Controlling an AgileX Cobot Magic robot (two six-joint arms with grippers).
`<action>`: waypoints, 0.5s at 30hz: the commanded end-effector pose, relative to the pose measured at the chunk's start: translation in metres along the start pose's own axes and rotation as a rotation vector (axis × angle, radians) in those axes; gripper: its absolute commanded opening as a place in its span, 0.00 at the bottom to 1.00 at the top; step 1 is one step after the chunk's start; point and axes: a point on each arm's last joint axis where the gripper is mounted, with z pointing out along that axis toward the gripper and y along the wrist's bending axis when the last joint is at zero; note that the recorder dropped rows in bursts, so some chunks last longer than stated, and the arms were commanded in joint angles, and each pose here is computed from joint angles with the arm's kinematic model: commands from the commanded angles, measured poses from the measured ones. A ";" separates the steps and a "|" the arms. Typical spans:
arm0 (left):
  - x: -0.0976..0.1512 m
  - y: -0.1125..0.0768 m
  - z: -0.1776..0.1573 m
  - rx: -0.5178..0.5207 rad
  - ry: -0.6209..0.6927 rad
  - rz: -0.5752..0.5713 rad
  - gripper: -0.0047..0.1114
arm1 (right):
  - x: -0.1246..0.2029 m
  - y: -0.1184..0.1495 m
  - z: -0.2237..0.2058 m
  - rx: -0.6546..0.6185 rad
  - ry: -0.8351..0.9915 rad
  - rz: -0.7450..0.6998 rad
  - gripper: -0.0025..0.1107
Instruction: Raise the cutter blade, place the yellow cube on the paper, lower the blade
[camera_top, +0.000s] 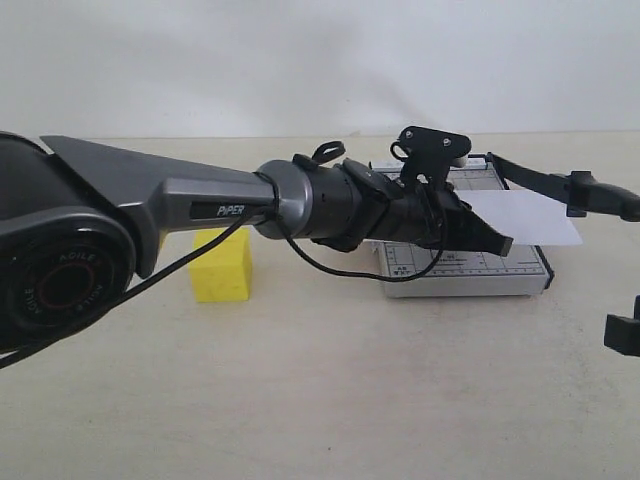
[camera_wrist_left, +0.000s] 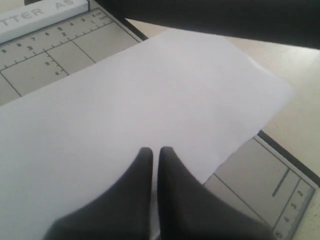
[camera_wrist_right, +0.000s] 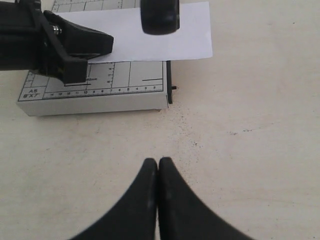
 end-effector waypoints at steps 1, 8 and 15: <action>-0.021 -0.006 -0.009 0.015 -0.051 -0.011 0.08 | -0.004 0.000 -0.001 -0.002 -0.023 -0.006 0.02; -0.056 -0.011 -0.037 -0.003 -0.134 -0.061 0.08 | -0.004 0.000 -0.001 -0.002 -0.023 -0.008 0.02; -0.048 -0.005 -0.098 -0.303 -0.179 -0.124 0.08 | -0.003 0.000 -0.001 -0.002 -0.017 -0.008 0.02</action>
